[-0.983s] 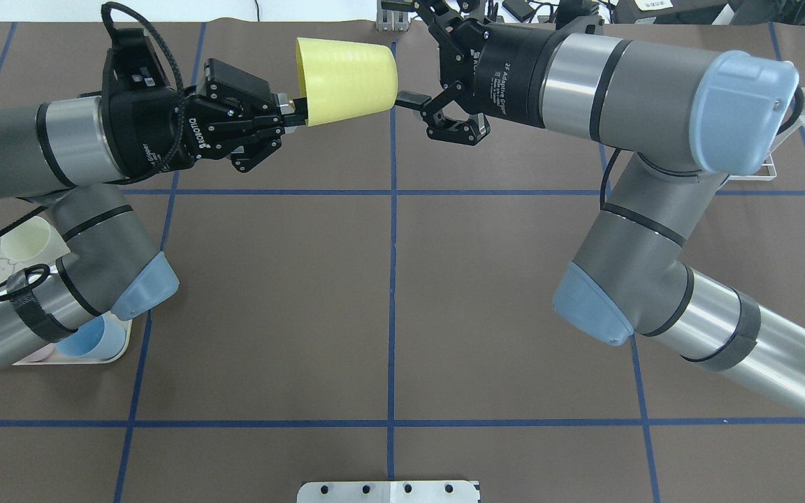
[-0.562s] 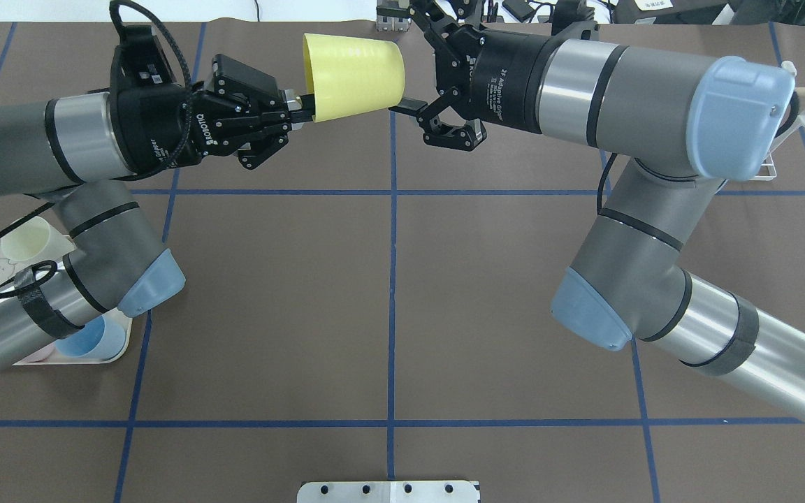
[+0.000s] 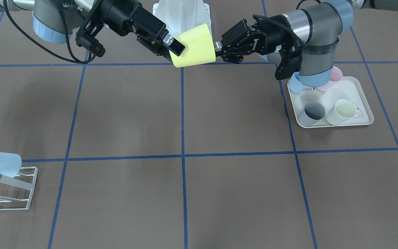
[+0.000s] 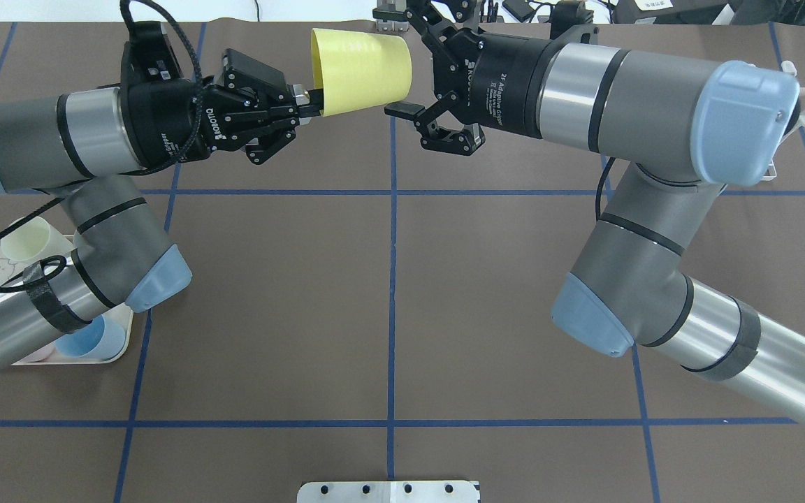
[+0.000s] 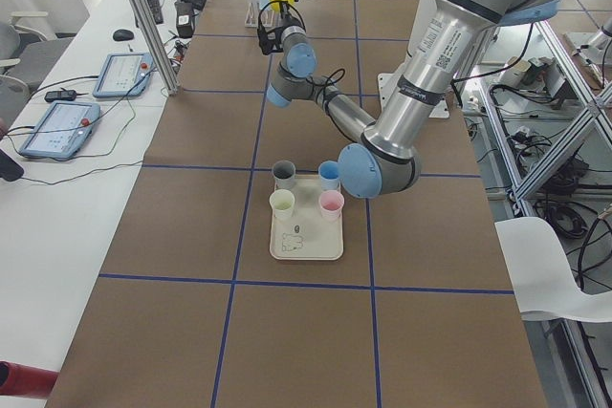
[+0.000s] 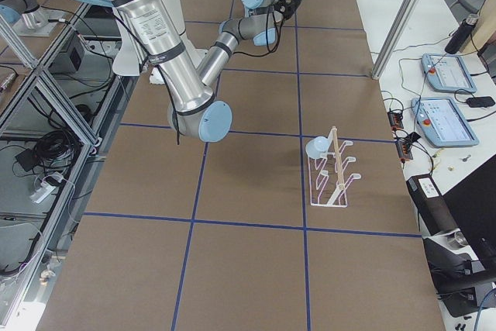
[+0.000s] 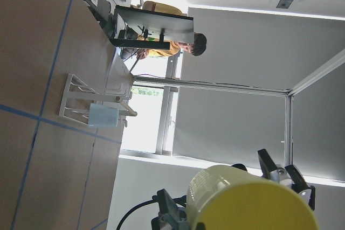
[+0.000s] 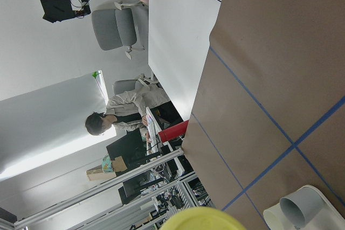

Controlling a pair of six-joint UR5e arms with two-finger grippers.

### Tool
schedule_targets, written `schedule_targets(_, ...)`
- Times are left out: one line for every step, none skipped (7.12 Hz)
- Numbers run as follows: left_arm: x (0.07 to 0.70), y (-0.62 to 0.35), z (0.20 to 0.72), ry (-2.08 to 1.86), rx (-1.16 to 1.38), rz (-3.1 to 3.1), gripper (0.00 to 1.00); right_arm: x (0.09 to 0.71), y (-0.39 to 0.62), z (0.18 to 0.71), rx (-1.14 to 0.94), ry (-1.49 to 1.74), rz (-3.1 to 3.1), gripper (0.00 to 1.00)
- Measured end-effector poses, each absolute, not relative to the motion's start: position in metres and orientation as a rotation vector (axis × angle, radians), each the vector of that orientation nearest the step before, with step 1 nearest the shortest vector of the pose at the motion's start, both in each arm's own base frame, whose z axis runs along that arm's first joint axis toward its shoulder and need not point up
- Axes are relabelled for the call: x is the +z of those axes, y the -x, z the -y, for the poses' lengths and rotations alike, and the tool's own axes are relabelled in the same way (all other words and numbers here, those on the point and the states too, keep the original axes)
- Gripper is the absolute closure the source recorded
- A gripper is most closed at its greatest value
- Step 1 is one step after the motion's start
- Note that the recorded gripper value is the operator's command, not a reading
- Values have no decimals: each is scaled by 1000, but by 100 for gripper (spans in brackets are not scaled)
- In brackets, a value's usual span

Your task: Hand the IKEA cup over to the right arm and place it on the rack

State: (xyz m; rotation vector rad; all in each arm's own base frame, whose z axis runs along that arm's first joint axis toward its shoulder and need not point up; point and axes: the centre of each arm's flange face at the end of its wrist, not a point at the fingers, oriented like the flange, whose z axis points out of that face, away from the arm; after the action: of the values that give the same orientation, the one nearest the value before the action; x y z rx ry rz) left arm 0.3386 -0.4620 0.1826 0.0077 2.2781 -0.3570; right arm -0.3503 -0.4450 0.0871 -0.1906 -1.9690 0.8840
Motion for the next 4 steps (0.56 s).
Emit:
schedule_targets(182, -339, 462, -2, -361, -2279, 100, 88, 352, 444, 882, 194, 1967, 0)
schedule_targets(182, -338, 462, 3, -364, -2280, 100, 89, 353, 442, 880, 197, 1964, 0)
schedule_targets(182, -338, 462, 5, -365, -2281, 100, 89, 355, 442, 879, 198, 1963, 1)
schedule_targets(182, -338, 462, 5, -365, -2281, 100, 89, 356, 441, 878, 200, 1962, 2)
